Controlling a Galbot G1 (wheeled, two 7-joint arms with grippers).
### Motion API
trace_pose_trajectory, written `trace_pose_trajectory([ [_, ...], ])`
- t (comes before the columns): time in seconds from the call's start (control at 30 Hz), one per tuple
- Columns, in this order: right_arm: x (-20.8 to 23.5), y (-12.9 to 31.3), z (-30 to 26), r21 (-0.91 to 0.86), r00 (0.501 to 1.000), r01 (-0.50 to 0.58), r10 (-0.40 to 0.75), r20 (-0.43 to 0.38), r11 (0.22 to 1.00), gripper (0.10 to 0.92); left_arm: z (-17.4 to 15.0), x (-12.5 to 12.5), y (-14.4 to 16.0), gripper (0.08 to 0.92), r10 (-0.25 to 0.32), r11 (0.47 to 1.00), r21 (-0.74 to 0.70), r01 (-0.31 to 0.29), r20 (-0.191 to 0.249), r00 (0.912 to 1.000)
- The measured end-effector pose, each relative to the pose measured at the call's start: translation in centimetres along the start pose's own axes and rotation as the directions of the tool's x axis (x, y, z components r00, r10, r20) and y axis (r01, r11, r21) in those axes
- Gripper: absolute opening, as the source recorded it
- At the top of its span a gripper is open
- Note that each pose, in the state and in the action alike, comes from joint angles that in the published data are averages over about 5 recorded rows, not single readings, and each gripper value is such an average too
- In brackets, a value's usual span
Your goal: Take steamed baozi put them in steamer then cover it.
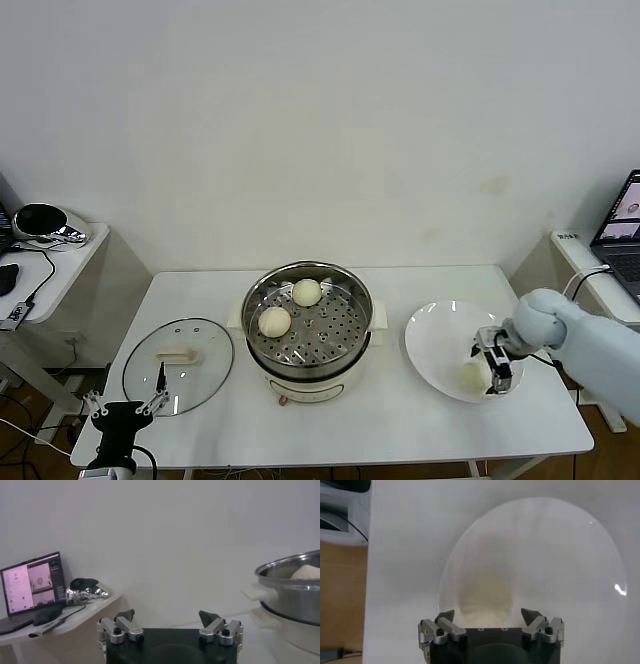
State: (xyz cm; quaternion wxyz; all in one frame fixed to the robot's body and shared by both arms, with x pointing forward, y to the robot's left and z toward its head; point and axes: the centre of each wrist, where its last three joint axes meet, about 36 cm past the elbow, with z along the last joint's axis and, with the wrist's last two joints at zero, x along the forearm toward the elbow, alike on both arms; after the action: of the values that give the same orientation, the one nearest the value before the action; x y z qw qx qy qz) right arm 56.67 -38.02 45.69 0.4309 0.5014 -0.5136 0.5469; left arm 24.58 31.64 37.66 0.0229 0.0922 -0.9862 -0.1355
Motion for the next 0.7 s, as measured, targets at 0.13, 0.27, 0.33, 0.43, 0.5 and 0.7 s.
trace_pose_trajectory([
  [0.13,-0.4,-0.3,-0.2,-0.004,1.000,0.000,0.000,0.005,1.000,0.740,0.1,0.0,0.0,0.823,-0.002,1.000,0.001,0.002,-0.002,1.0000],
  [0.27,-0.4,-0.5,-0.2,-0.008,1.000,0.000,0.000,0.008,1.000,0.694,0.2,0.0,-0.1,0.823,-0.002,1.000,0.003,0.002,-0.004,1.0000],
  [0.33,-0.3,-0.6,-0.2,-0.010,1.000,0.000,0.000,0.010,1.000,0.679,0.2,0.0,-0.1,0.823,-0.003,1.000,0.003,0.003,-0.004,1.0000],
  [0.43,0.2,-0.9,-0.2,-0.013,1.000,0.000,0.000,0.014,1.000,0.671,0.1,0.0,-0.1,0.823,-0.002,1.000,0.002,0.002,-0.002,1.0000],
  [0.5,0.8,-1.2,-0.1,-0.013,1.000,-0.001,0.001,0.015,1.000,0.670,0.1,0.0,-0.1,0.823,-0.002,1.000,0.001,0.002,-0.001,1.0000],
  [0.7,4.3,-2.8,0.0,-0.006,1.000,-0.020,0.020,0.024,1.000,0.669,0.1,-0.1,-0.2,0.823,-0.001,1.000,0.003,0.001,0.001,1.0000],
])
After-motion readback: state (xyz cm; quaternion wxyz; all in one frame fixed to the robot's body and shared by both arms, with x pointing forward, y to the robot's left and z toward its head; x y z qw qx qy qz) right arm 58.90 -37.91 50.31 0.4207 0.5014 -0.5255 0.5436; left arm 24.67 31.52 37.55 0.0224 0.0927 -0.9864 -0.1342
